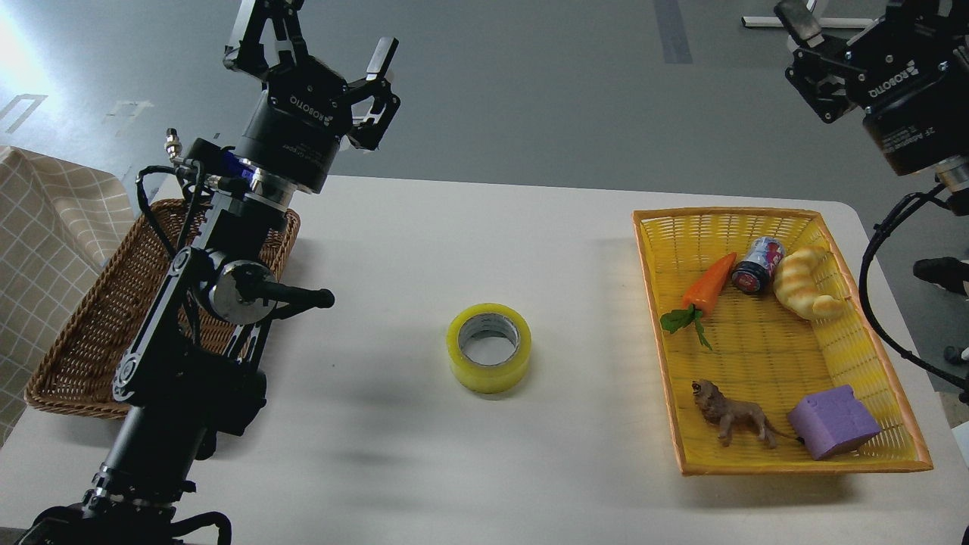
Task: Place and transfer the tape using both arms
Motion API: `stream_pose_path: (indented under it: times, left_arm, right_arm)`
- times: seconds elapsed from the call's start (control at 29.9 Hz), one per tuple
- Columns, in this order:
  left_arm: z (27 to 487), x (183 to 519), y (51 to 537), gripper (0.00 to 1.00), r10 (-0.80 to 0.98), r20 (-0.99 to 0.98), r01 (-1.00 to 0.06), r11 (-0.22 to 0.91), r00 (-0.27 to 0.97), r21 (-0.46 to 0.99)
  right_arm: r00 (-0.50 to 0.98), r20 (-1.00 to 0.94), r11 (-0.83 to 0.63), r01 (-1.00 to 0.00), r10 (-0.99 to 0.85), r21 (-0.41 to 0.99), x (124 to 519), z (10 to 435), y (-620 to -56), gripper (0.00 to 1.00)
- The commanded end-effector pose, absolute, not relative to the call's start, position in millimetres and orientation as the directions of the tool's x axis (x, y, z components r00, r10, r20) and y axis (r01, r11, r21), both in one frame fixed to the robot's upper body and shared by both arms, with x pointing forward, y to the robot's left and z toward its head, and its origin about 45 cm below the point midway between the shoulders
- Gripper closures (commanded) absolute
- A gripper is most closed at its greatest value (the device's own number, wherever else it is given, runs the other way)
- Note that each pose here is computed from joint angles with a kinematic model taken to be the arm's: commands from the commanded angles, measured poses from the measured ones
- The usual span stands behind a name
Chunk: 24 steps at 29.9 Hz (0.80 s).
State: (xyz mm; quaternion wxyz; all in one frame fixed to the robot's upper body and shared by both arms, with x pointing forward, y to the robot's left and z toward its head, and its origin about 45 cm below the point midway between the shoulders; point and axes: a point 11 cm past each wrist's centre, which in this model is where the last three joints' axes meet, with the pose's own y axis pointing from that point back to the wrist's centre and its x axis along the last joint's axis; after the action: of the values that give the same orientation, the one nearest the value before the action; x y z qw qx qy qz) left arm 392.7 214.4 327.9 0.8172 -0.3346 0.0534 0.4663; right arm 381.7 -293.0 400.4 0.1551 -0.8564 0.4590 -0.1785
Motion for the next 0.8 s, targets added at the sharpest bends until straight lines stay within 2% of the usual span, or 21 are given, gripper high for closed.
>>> stream_pose_path:
  times: [0.0, 0.27, 0.77]
  left_arm:
    - [322, 391, 208, 0.01, 0.714, -0.421, -0.803, 0.341, 0.559, -0.489]
    - [323, 390, 213, 0.01, 0.717, -0.408, -0.796, 0.347, 0.566, -0.496]
    - [319, 388, 213, 0.01, 0.716, -0.412, -0.801, 0.351, 0.563, -0.484]
  right_arm:
    - [0.471, 0.141, -0.48, -0.753, -0.871, -0.45, 383, 405, -314, 0.0]
    - [0.478, 0.015, -0.426, -0.768, -0.878, -0.479, 387, 399, -327, 0.0]
    - [0.487, -0.017, -0.423, -0.774, -0.873, -0.471, 390, 391, -321, 0.0]
